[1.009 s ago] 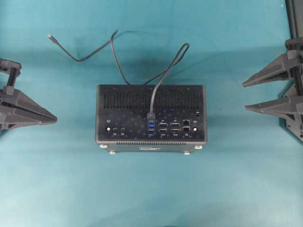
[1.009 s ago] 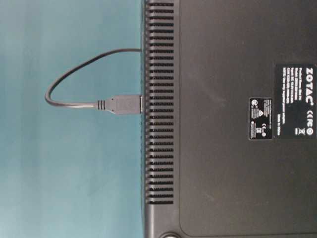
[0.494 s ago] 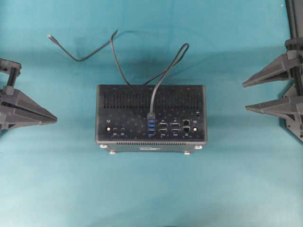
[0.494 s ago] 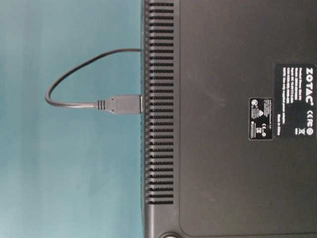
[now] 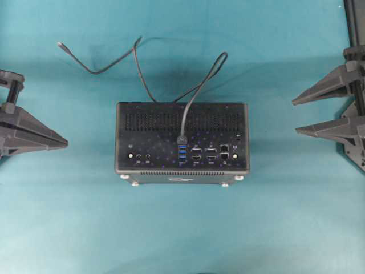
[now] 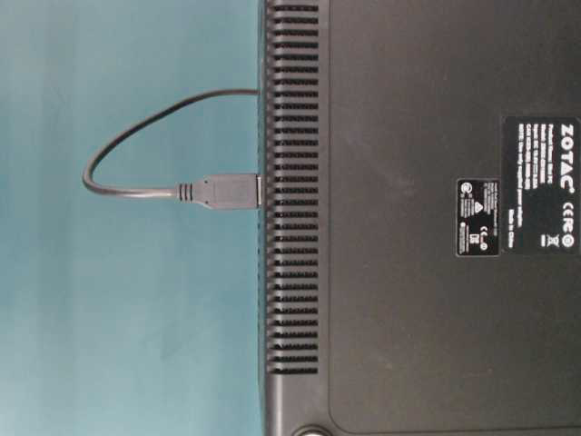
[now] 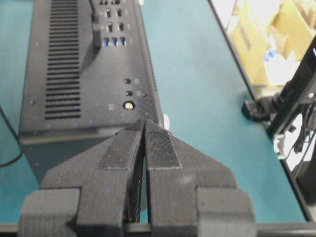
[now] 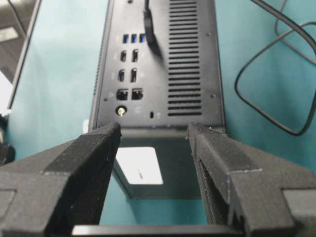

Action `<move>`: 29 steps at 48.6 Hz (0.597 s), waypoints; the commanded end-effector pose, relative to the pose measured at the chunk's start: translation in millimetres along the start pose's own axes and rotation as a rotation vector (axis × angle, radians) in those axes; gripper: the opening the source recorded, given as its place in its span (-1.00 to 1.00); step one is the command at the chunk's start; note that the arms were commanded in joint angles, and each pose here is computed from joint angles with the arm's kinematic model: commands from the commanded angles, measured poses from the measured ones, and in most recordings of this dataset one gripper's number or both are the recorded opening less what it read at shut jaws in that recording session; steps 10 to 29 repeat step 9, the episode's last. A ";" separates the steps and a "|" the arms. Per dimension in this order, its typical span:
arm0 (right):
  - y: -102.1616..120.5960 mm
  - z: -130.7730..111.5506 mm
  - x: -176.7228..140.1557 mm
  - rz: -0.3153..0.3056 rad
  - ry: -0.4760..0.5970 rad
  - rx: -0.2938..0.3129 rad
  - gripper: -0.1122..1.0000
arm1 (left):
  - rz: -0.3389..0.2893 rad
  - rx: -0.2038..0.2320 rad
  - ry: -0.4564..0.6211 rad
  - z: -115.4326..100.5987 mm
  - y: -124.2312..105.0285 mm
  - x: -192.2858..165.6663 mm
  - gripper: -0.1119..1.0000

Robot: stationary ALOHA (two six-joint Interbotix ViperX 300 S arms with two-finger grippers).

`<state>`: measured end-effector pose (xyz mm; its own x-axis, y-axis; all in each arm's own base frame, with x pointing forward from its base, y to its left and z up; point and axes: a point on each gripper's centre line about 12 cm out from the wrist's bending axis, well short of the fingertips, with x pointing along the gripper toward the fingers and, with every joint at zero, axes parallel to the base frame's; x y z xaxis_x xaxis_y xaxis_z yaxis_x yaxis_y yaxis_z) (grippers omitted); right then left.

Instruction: Insert the USB into the PC box with both arms.

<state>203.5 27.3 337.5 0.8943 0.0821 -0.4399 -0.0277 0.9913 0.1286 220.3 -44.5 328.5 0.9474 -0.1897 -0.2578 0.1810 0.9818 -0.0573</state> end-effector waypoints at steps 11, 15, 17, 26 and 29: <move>1.3 3.7 -0.2 0.005 -0.012 0.005 0.35 | -0.004 0.017 -0.035 11.6 -1.3 -1.2 -0.80; 1.3 3.7 -0.2 0.005 -0.012 0.005 0.35 | -0.004 0.017 -0.035 11.6 -1.3 -1.2 -0.80; 1.3 3.7 -0.2 0.005 -0.012 0.005 0.35 | -0.004 0.017 -0.035 11.6 -1.3 -1.2 -0.80; 1.3 3.7 -0.2 0.005 -0.012 0.005 0.35 | -0.004 0.017 -0.035 11.6 -1.3 -1.2 -0.80; 1.3 3.7 -0.2 0.005 -0.012 0.005 0.35 | -0.004 0.017 -0.035 11.6 -1.3 -1.2 -0.80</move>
